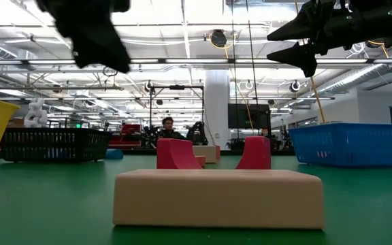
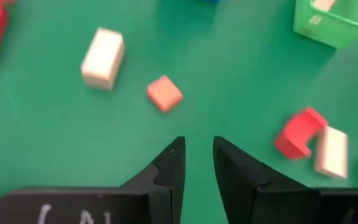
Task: Sort & place blocks by color
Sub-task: Put the top brown block into the green bin
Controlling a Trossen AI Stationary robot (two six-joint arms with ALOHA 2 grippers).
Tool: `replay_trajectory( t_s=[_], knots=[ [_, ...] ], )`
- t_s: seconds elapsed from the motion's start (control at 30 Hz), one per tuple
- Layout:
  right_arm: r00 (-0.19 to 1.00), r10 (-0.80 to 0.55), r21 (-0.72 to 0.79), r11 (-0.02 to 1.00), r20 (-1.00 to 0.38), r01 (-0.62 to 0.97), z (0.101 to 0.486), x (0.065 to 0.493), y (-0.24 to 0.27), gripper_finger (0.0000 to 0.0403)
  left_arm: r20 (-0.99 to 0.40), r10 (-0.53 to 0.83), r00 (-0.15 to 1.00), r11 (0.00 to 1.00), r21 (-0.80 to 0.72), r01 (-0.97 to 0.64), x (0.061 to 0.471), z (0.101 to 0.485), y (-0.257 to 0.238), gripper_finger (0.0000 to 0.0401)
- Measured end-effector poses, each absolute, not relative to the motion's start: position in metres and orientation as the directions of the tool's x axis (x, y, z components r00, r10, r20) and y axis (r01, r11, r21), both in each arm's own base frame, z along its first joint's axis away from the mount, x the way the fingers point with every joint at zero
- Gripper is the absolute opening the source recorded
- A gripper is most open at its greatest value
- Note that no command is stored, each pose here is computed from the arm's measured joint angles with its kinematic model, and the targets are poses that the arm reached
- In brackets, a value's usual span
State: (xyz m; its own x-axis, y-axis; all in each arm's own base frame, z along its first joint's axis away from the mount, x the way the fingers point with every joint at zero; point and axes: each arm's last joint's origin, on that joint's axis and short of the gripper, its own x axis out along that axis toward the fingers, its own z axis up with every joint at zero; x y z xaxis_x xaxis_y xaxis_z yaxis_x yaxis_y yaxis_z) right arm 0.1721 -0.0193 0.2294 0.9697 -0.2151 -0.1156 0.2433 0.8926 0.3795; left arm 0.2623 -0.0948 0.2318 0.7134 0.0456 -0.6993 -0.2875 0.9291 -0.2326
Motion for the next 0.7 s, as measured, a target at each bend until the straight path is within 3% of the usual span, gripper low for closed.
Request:
replay_trajectory(
  t_s=[0.27,0.43,0.57,0.7],
  knots=[
    [0.97,-0.215,0.379,0.893,-0.116,0.243,0.229,0.172,-0.019,0.0238,-0.644,0.129,0.754,0.925,-0.196,-0.325,0.292,0.222,-0.064,0.0093],
    [0.97,-0.215,0.38,0.893,-0.115,0.243,0.229,0.172,-0.019,0.0238,-0.605,0.179,0.776,0.935,-0.141,-0.326,0.309,0.213,-0.045,0.0161],
    [0.97,-0.215,0.379,0.893,-0.116,0.243,0.229,0.172,-0.019,0.0238,-0.609,0.212,0.764,0.962,-0.009,-0.274,0.321,0.199,-0.033,0.0218],
    [0.97,-0.215,0.379,0.893,-0.116,0.243,0.229,0.172,-0.019,0.0238,-0.637,0.242,0.732,0.963,0.064,-0.262,0.332,0.176,-0.022,0.0248]
  ],
)
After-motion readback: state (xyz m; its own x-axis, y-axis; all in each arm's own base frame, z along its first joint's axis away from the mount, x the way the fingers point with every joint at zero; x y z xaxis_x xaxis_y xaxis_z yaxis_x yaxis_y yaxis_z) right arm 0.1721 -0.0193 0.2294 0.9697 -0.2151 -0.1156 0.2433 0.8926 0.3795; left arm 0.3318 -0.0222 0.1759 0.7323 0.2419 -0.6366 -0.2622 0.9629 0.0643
